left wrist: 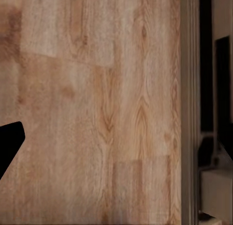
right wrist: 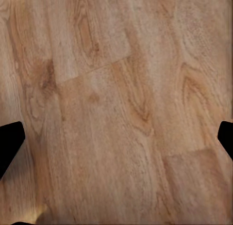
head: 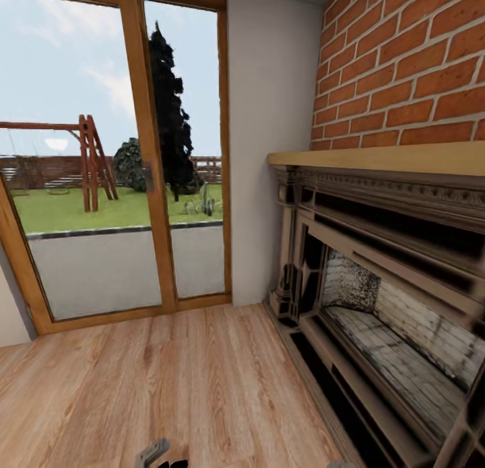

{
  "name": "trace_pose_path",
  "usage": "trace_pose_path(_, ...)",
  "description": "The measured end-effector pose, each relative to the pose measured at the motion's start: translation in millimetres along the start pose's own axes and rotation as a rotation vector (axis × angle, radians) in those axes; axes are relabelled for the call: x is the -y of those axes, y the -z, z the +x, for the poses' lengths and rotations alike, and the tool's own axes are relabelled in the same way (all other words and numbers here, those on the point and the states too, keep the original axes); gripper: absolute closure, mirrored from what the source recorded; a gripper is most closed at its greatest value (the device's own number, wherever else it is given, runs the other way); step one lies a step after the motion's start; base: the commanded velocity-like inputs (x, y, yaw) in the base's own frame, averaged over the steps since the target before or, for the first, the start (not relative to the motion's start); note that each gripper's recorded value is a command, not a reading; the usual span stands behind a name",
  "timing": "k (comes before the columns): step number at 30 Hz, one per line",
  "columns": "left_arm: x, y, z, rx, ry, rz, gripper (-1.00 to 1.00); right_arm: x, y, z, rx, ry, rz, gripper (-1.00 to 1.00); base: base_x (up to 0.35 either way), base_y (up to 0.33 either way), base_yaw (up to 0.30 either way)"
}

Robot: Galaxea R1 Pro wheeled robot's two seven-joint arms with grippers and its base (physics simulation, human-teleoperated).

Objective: Place each of the two pumpkins and all three candles from the living room inside a cabinet in the living room (use any cabinet), then make sure every cabinet is closed, and position the cauldron so it is next to a table in the living room.

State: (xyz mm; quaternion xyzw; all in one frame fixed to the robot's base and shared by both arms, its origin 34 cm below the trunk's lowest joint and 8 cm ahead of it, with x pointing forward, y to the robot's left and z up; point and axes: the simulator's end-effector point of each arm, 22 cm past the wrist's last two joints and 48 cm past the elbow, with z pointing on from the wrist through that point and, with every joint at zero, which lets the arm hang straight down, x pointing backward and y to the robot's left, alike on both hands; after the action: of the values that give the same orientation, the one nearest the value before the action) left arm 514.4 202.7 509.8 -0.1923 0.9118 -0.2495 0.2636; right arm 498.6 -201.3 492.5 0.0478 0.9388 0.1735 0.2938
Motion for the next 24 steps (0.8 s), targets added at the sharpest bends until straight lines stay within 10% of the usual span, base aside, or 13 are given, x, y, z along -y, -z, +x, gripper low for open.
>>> trace_pose_path(10,0.0,-0.1,0.1,0.0,0.0,-0.001,-1.0,0.0,0.0,0.1,0.0,0.0,0.0,-1.0,0.301,-0.144,0.017)
trace_pose_path(24,-0.1,0.0,0.0,0.0,0.0,0.0,-1.0,0.0,0.0,0.2,0.0,0.0,0.0,-1.0,0.301,-0.16,0.282)
